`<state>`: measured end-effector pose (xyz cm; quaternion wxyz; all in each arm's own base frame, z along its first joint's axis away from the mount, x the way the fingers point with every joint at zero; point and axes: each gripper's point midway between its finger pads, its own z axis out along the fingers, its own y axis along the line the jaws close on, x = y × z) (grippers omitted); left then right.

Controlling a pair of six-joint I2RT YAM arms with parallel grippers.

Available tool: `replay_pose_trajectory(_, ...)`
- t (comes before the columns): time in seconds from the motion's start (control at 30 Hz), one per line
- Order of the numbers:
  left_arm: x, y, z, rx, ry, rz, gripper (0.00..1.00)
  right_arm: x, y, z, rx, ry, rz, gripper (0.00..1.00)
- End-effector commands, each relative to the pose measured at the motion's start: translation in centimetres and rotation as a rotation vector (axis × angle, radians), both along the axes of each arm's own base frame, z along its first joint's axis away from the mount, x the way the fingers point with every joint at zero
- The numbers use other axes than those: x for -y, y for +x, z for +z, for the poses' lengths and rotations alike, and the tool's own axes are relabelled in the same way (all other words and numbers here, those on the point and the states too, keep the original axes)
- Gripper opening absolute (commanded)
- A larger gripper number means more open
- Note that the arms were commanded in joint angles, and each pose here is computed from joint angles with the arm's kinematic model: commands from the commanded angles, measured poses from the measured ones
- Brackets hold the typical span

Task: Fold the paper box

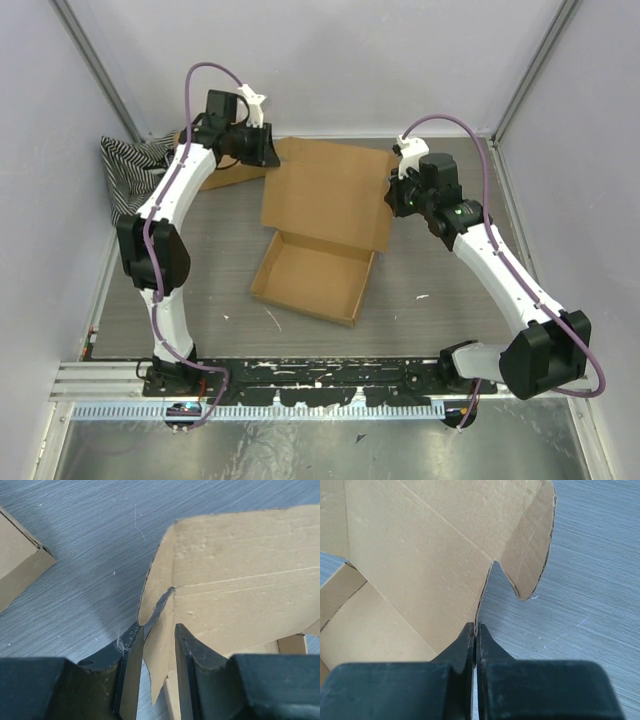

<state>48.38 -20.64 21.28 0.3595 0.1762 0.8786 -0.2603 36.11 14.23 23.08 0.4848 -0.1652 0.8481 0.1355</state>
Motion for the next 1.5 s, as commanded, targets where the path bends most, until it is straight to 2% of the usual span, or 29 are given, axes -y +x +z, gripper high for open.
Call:
replay_pose_trajectory(0.0, 0.4, -1.5, 1.4, -0.006, 0.042, -0.033, 0.40, -0.6, 1.2, 4.0, 0.110, 0.044, 0.010, 0.02)
replay_pose_trajectory(0.1, -0.5, -1.2, 1.4, 0.014, 0.084, -0.001, 0.56, -0.4, 1.1, 3.9, 0.111, 0.035, 0.002, 0.02)
replay_pose_trajectory(0.2, -1.3, -0.7, 1.2, 0.033, 0.122, 0.022, 0.68, -0.4, 1.0, 4.0, 0.116, 0.035, 0.007, 0.02)
replay_pose_trajectory(0.4, -1.6, -0.2, 0.4, 0.017, 0.124, 0.024, 0.69, -0.6, 0.9, 4.1, 0.118, 0.042, 0.019, 0.02)
replay_pose_trajectory(0.5, -1.2, -0.5, 0.1, -0.005, 0.100, 0.010, 0.63, -0.6, 0.9, 3.9, 0.116, 0.039, 0.016, 0.02)
replay_pose_trajectory(0.67, 0.1, -1.9, 0.8, -0.038, 0.040, -0.058, 0.43, -0.3, 1.2, 3.7, 0.108, 0.030, -0.003, 0.02)
replay_pose_trajectory(0.87, 0.4, -4.3, 0.7, -0.106, 0.022, -0.117, 0.31, -0.5, 1.8, 3.7, 0.087, 0.036, -0.017, 0.02)
replay_pose_trajectory(1.0, 0.3, -4.8, 0.6, -0.106, 0.024, -0.120, 0.08, -0.5, 2.3, 3.8, 0.069, 0.037, -0.034, 0.02)
replay_pose_trajectory(1.07, 0.2, -4.8, 1.0, -0.095, 0.032, -0.106, 0.00, -0.4, 2.7, 3.8, 0.054, 0.031, -0.046, 0.06)
replay_pose_trajectory(1.23, 0.1, -4.5, 3.3, -0.009, 0.039, -0.065, 0.00, -0.6, 3.6, 3.6, -0.015, 0.002, -0.050, 0.17)
replay_pose_trajectory(1.47, 0.2, -5.4, 8.5, 0.272, -0.034, -0.036, 0.00, -0.5, 4.1, 2.2, -0.084, -0.033, -0.058, 0.23)
